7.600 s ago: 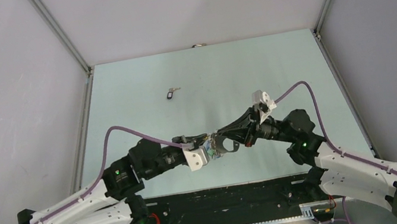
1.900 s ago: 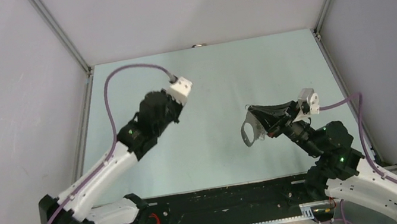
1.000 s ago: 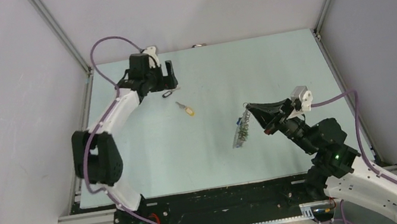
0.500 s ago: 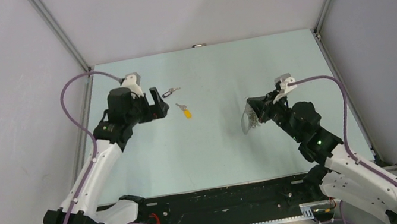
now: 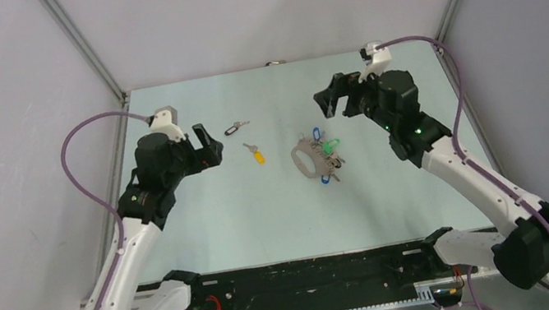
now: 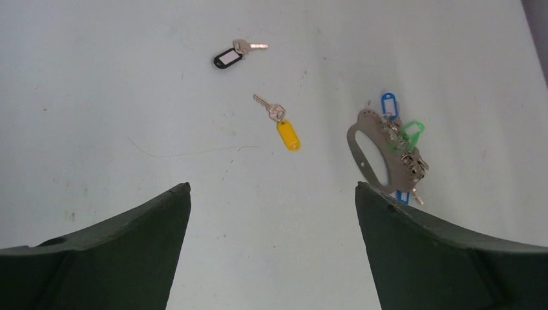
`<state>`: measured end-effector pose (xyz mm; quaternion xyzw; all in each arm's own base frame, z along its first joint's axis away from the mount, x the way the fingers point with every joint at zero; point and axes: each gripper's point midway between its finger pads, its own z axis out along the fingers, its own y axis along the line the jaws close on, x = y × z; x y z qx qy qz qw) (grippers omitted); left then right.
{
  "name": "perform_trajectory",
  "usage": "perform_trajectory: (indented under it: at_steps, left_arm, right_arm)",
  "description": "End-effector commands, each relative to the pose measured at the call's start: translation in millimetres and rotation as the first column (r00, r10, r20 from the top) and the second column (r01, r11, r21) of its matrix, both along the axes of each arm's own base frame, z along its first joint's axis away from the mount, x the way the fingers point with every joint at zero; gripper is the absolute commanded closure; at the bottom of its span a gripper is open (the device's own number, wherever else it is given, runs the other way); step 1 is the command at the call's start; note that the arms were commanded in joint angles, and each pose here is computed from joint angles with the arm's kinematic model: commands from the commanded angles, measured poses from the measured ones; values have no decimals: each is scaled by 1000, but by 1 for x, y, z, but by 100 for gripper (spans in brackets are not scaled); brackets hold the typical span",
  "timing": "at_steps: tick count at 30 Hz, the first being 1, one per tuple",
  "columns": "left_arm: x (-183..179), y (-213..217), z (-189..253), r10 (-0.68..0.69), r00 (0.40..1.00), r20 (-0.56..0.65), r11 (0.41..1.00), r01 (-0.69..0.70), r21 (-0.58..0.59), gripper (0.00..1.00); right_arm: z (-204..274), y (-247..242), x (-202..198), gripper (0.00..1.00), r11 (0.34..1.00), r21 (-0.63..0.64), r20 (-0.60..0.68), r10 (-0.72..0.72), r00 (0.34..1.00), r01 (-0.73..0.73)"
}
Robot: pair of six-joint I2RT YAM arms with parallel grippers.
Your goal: Remove the keys from the keyring
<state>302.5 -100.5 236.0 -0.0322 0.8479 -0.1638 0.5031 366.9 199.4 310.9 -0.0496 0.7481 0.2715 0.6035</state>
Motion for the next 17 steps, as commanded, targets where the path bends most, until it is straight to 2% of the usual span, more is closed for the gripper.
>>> perform_trajectory:
  at_steps: [1,3,7,11,17]
  left_arm:
    - [1,8,37,74,990,123,996,-67,-61,0]
    - [-1,15,43,100,983,152,994,-93,-52,1]
    - [-7,27,54,147,966,211,989,-140,-51,2]
    - [-10,32,59,174,953,248,984,-161,-71,2]
    - [-10,21,62,121,960,254,991,-100,-91,2]
  right_arm:
    - [5,-34,-21,1,995,-49,-12,-90,996,89]
    - [-3,-54,-34,1,987,-80,0,-143,990,142]
    - [11,-93,-72,1,973,-77,117,-209,971,219]
    - [-1,-116,-96,0,959,-94,187,-249,950,269]
    - [-27,-133,-100,0,936,-97,159,-320,934,338]
